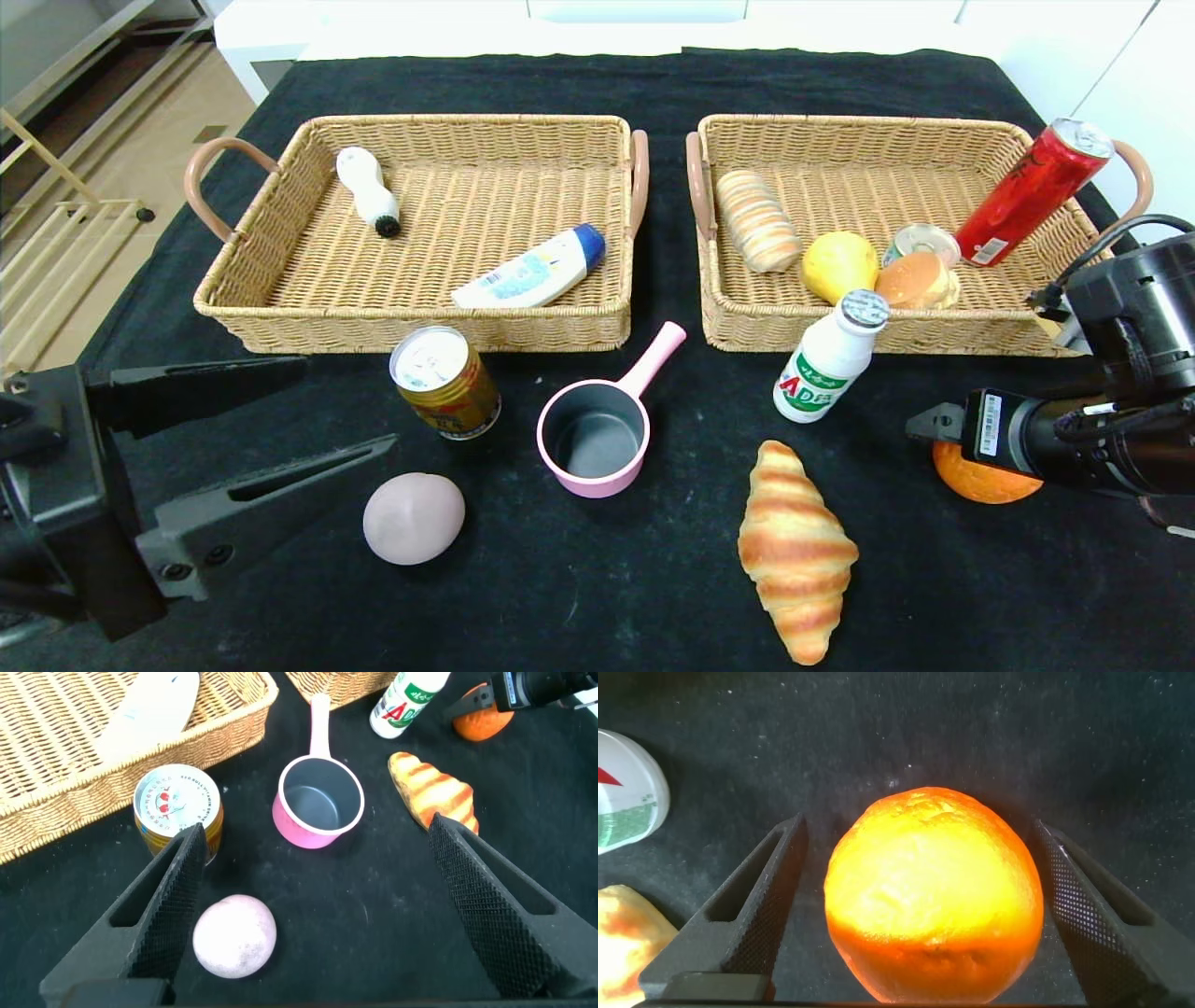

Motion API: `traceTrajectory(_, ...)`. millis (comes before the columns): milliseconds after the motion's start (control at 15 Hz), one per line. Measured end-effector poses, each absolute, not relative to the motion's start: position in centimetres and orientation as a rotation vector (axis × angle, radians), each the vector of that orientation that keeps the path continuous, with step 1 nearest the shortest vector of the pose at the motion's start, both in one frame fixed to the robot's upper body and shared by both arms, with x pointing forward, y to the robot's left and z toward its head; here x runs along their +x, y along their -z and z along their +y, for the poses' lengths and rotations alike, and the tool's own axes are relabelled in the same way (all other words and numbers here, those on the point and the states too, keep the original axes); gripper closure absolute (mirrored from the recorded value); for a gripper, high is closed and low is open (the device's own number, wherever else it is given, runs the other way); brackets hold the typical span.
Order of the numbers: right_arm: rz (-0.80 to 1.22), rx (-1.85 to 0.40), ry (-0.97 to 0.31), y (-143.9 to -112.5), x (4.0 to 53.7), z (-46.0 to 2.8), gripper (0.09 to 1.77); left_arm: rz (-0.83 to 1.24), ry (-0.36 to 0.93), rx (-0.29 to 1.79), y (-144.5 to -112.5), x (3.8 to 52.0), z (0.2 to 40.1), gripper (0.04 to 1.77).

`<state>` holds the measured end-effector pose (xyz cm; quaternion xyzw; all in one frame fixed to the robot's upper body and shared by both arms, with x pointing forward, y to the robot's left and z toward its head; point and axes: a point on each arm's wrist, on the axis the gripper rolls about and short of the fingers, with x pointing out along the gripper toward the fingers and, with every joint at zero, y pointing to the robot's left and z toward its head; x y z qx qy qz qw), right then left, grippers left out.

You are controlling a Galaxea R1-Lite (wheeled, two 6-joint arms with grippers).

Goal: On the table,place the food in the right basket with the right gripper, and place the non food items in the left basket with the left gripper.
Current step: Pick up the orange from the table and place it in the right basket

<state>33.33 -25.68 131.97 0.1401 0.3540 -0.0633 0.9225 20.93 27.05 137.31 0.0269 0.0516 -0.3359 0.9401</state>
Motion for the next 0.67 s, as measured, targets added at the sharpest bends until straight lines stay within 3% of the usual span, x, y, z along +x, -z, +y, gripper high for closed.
traceTrajectory(67,0.729,0.288,0.131,-131.92,33.36,-25.67,0.22,0.104,0.686,0.055,-137.32,20.91,27.06,0.09)
traceTrajectory(200,0.733,0.287,0.134,-131.80,33.45,-25.66,0.55,0.103,0.686,0.056,-137.33,20.87,27.08,0.09)
traceTrajectory(267,0.734,0.286,0.133,-131.76,33.48,-25.65,0.60,0.102,0.686,0.056,-137.34,20.86,27.08,0.09)
traceTrajectory(667,0.742,0.283,0.136,-131.50,33.62,-25.60,0.63,0.104,0.686,0.056,-137.26,20.85,27.09,0.09)
